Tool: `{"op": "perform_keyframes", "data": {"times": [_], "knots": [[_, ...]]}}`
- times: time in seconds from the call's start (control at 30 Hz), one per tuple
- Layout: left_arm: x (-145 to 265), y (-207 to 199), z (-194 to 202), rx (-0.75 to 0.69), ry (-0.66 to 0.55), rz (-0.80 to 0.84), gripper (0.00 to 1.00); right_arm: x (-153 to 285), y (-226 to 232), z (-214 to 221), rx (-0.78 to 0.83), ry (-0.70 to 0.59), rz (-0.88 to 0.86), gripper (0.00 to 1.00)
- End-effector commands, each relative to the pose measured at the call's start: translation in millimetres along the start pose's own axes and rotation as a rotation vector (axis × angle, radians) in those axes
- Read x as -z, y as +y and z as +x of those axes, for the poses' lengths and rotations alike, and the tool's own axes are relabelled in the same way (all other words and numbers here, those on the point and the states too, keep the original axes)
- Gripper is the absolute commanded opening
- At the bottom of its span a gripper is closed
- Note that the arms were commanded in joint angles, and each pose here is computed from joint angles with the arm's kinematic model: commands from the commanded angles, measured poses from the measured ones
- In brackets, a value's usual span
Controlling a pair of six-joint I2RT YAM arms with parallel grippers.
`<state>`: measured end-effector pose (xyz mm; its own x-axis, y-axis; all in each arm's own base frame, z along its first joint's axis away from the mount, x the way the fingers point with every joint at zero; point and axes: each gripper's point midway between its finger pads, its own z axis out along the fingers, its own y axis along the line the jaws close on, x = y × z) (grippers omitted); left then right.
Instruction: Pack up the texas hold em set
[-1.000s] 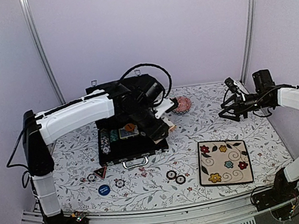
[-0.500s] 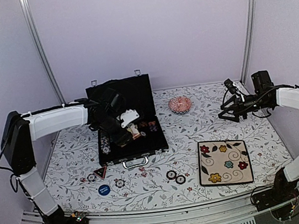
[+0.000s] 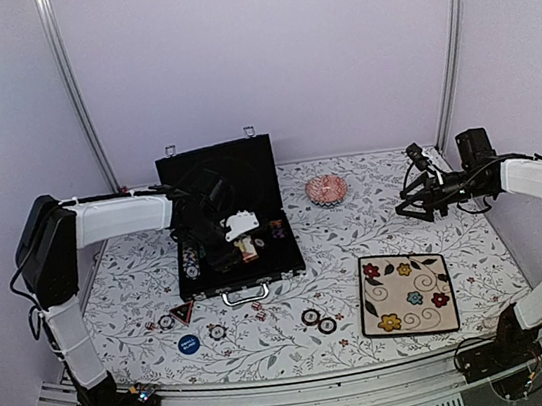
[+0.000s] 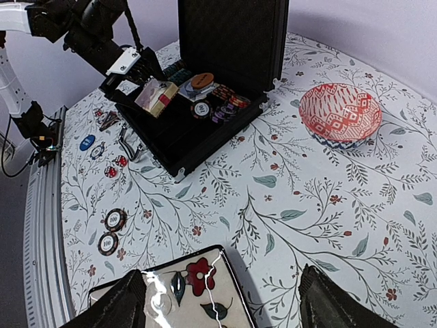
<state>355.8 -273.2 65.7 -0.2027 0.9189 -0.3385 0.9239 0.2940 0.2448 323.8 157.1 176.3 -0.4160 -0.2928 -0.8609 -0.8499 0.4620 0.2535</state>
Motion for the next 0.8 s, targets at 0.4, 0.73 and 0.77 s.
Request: {"op": "perform_keyframes", "data": {"times": [0.4,0.73,0.77], "knots": [[-30,-5,22,-0.026,0.08,0.056,0.7,0,0,2,0.013,0.003,-0.003,0.77],[-28,-17,20,-0.032,0.055,0.105,0.73,-1,-1,4,0.007,0.008,-0.012,0.77],[-27,-17,19,-0.032,0.048,0.109,0.73,-2,-1,5,0.005,0.009,-0.012,0.77]]}}
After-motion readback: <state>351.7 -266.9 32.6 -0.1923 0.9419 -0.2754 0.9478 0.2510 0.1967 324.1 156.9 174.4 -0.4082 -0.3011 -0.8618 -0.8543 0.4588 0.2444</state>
